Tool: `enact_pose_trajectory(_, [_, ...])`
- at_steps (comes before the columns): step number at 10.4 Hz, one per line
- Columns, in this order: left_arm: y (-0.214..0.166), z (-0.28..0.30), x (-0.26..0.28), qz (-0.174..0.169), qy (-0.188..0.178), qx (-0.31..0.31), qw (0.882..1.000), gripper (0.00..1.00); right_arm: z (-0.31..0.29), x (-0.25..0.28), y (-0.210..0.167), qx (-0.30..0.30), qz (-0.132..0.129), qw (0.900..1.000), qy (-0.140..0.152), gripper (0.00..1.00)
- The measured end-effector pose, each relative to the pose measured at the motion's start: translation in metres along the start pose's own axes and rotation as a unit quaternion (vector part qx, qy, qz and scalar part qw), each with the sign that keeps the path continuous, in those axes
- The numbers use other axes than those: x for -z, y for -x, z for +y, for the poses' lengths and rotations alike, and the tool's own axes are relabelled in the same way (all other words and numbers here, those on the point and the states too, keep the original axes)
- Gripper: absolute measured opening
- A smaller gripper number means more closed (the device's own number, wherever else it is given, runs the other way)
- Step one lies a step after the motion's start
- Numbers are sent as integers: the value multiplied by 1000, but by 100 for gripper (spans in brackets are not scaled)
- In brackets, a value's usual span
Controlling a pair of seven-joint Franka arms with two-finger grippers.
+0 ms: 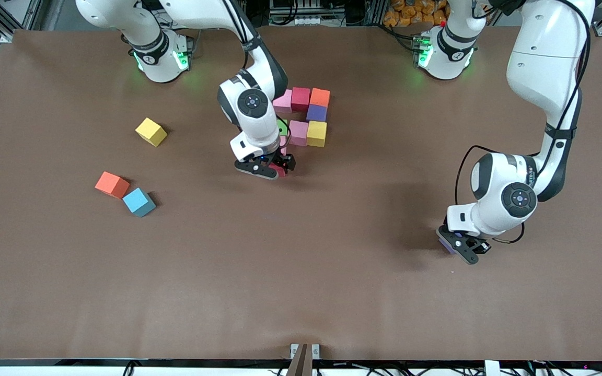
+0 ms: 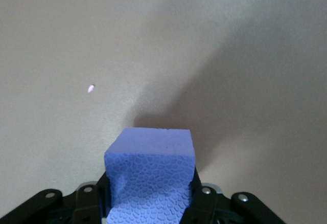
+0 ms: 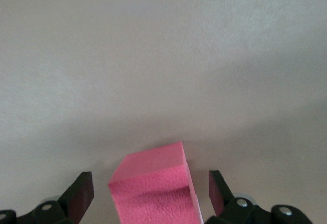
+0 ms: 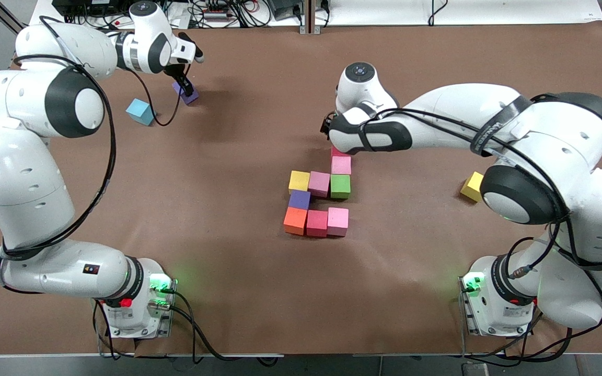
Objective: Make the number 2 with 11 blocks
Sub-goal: 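Lift the purple cube with the left gripper while the right gripper reaches cyan, then carry the purple cube with the left gripper while the right gripper grasps cyan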
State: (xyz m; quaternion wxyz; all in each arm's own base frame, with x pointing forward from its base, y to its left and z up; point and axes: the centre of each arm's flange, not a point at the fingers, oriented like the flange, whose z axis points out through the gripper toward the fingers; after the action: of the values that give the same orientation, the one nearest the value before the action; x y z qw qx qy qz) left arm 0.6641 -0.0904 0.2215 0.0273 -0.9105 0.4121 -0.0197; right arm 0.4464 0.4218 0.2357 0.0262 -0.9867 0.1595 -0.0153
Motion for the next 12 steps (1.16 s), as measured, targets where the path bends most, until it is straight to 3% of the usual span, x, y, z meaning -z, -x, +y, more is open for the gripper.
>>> enact_pose_trajectory(2, [-10,10,15,1,5,32,999,55,4,18,-15,0,5,1000,-15,100])
enact_pose_trajectory(4, [-28,36,31,-2,18,66,998,55,29,40,-59,49,6,999,-23,100])
enact_pose_trajectory(7, [-61,87,47,3,48,171,984,55,110,72,-144,141,-24,990,-15,100])
enact_pose_trajectory(9, [-75,113,48,1,76,258,963,55,170,84,-189,218,-37,975,-18,100])
enact_pose_trajectory(12, [-92,148,49,-15,86,362,928,55,276,80,-247,332,-41,942,-24,100])
